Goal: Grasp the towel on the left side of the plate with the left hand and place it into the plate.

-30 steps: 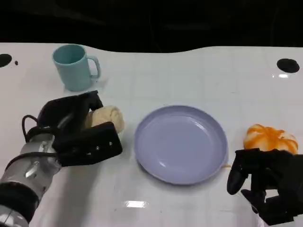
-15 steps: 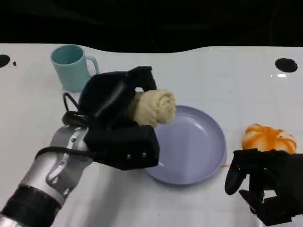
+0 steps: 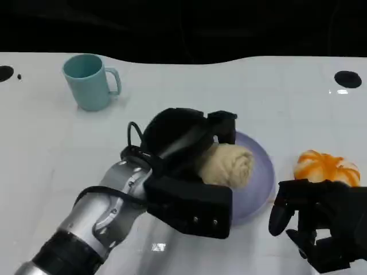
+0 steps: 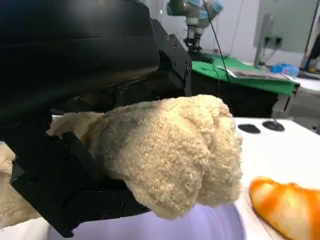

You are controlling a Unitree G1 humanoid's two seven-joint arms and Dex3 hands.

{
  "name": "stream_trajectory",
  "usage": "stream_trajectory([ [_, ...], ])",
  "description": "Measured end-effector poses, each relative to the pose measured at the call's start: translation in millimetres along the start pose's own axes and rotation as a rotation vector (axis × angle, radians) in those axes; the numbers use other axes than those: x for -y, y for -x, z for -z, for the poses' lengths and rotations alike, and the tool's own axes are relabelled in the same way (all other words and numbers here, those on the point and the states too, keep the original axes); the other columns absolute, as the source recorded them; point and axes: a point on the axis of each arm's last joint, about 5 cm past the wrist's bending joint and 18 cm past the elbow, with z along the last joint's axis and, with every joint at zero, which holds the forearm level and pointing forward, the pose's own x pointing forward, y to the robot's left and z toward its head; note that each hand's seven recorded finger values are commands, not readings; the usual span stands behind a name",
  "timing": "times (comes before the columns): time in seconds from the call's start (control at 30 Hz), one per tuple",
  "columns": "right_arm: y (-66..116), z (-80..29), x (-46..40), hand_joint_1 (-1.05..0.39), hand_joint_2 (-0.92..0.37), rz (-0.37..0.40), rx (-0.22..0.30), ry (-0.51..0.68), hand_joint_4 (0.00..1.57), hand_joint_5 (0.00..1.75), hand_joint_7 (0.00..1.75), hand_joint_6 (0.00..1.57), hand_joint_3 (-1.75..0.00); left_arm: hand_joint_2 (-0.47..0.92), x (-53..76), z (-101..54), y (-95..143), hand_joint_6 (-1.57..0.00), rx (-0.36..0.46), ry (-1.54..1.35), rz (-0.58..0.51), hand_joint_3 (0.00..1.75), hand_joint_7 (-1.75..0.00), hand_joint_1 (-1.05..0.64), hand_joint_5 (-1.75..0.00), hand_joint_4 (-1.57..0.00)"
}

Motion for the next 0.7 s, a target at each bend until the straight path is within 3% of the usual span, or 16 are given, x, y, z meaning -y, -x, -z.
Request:
stream_trajectory([
  [0.03,0.0,0.0,0.0,0.02,-0.57,0.0,0.0,0.0,0.7,1.75,1.47,0.67,-1.08,0.61,0.8,-0.7,-0.4,-0.68,0.0,0.002,0.012,0.72,-1.49,-0.21,-1.75,-0.82],
  [0.1,0.0,0.0,0.0,0.02,-0.57,0.0,0.0,-0.001,0.7,1.75,1.47,0.67,-1.07,0.74,1.0,-0.5,-1.0,-0.77,-0.005,0.017,0.053,0.52,-0.78,-0.22,-1.49,-0.7],
  [0.17,0.0,0.0,0.0,0.02,-0.57,0.0,0.0,-0.001,0.7,1.75,1.47,0.67,-1.07,0.87,1.0,0.8,-1.0,-0.74,-0.012,0.048,0.122,0.27,-0.27,-0.24,-1.19,-0.58],
  [0.23,0.0,0.0,0.0,0.02,-0.57,0.0,0.0,0.0,0.69,1.75,1.47,0.67,-1.07,0.91,0.8,2.4,-0.3,-0.6,-0.007,0.061,0.187,0.2,-0.08,-0.29,-0.83,-0.48],
  [0.27,0.0,0.0,0.0,0.02,-0.57,0.0,0.0,0.0,0.69,1.75,1.47,0.67,-1.07,0.92,0.4,3.6,0.4,-0.5,-0.002,0.052,0.213,0.19,-0.03,-0.36,-0.58,-0.42],
  [0.37,0.0,0.0,0.0,0.02,-0.58,0.0,0.002,0.0,0.69,1.75,1.46,0.67,-1.06,0.92,-3.1,7.1,0.8,-0.33,-0.002,0.011,0.269,0.13,0.0,-0.51,-0.36,-0.32],
  [0.7,0.1,0.0,0.2,0.02,-0.58,0.001,0.002,0.0,0.68,1.75,1.45,0.67,-1.06,0.92,-14.5,6.6,2.2,-0.29,0.006,-0.019,0.27,0.09,-0.01,-0.63,-0.38,-0.3],
])
